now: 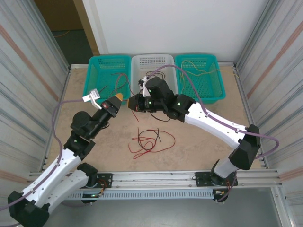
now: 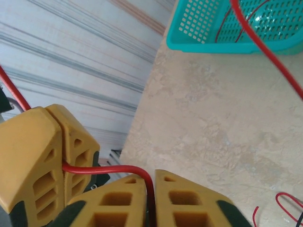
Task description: Untangle the cables
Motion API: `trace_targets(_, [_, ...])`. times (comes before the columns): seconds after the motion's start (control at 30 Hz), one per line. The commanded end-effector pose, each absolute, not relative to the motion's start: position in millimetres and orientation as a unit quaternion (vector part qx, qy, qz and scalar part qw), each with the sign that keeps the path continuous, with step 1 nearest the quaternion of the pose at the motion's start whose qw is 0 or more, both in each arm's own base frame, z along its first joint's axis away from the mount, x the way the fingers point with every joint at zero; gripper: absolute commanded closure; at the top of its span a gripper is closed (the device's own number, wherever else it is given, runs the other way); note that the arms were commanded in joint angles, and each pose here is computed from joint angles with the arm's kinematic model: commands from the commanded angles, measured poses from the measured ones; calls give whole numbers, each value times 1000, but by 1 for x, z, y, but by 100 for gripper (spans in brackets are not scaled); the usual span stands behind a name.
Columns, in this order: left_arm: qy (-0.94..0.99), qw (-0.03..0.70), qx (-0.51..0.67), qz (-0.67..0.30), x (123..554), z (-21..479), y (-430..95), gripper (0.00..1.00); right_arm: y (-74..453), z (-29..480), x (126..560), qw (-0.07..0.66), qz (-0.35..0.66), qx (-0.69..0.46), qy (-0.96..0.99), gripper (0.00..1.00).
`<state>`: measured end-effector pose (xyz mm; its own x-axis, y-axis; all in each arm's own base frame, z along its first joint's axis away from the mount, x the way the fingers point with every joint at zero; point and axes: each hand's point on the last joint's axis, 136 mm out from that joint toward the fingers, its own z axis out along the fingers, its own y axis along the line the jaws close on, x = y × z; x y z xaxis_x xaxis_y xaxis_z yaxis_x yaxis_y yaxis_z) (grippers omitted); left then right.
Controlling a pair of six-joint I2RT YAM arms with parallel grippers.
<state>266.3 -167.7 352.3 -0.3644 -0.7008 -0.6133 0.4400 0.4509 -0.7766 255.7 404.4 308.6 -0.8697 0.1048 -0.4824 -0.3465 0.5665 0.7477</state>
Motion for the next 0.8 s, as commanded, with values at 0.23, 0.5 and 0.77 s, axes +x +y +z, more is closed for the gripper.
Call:
trace_targets(0.23, [716, 529, -107, -442, 281, 350, -142, 100, 334, 299, 279, 274, 383, -51, 881, 54])
trace_targets(0.5, [774, 485, -121, -388, 316, 341, -120, 100, 265, 290, 294, 301, 320, -13, 898, 36])
trace_targets(0.77, [781, 439, -152, -417, 405, 341, -104, 100, 253, 272, 284, 288, 304, -12, 908, 38])
